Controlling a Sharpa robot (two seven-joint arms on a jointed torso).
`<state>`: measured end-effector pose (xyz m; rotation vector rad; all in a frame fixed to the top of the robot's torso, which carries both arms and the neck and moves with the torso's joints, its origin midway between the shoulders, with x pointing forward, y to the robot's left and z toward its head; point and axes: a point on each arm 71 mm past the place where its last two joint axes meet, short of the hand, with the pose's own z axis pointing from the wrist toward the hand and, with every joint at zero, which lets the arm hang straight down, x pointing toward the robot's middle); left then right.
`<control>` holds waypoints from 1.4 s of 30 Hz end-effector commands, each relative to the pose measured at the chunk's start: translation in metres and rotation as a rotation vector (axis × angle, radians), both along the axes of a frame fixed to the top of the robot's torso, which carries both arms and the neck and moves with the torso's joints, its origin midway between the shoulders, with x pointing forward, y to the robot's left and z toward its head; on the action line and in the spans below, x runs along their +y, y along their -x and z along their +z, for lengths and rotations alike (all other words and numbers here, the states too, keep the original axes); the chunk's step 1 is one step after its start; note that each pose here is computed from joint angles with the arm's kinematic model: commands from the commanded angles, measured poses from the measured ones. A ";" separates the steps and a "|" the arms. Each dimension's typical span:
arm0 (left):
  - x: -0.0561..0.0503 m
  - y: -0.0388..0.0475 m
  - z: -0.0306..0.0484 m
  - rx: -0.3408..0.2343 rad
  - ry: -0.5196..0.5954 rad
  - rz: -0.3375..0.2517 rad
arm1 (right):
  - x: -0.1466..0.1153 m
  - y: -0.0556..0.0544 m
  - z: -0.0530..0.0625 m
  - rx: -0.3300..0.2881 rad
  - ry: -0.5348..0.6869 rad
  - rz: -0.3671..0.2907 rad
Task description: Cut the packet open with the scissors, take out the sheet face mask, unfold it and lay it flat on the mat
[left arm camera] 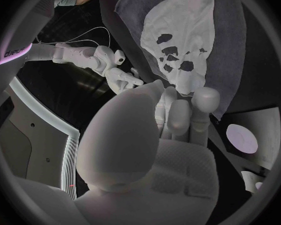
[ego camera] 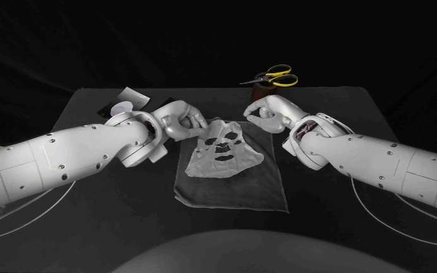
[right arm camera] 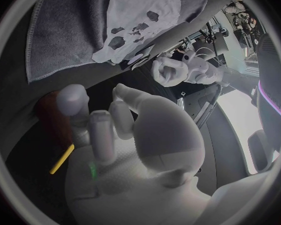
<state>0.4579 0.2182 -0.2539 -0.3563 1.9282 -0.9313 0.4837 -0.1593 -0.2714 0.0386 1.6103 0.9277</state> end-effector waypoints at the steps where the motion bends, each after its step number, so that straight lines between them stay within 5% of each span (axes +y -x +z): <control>1: -0.003 -0.0128 0.0025 -0.025 -0.042 0.008 | 0.001 0.003 -0.002 -0.067 0.089 0.016; 7: -0.013 -0.0421 0.0055 -0.123 -0.182 0.027 | 0.003 0.001 -0.012 -0.060 0.157 -0.029; 14: -0.034 -0.0649 0.0012 -0.154 -0.257 0.031 | 0.015 0.000 -0.022 -0.036 0.194 -0.040; 27: -0.066 -0.0765 -0.0111 -0.133 -0.267 -0.018 | 0.031 0.004 -0.033 0.005 0.216 -0.026; 42: -0.063 -0.0797 -0.0146 -0.107 -0.272 -0.028 | 0.015 -0.005 -0.043 0.035 0.307 -0.079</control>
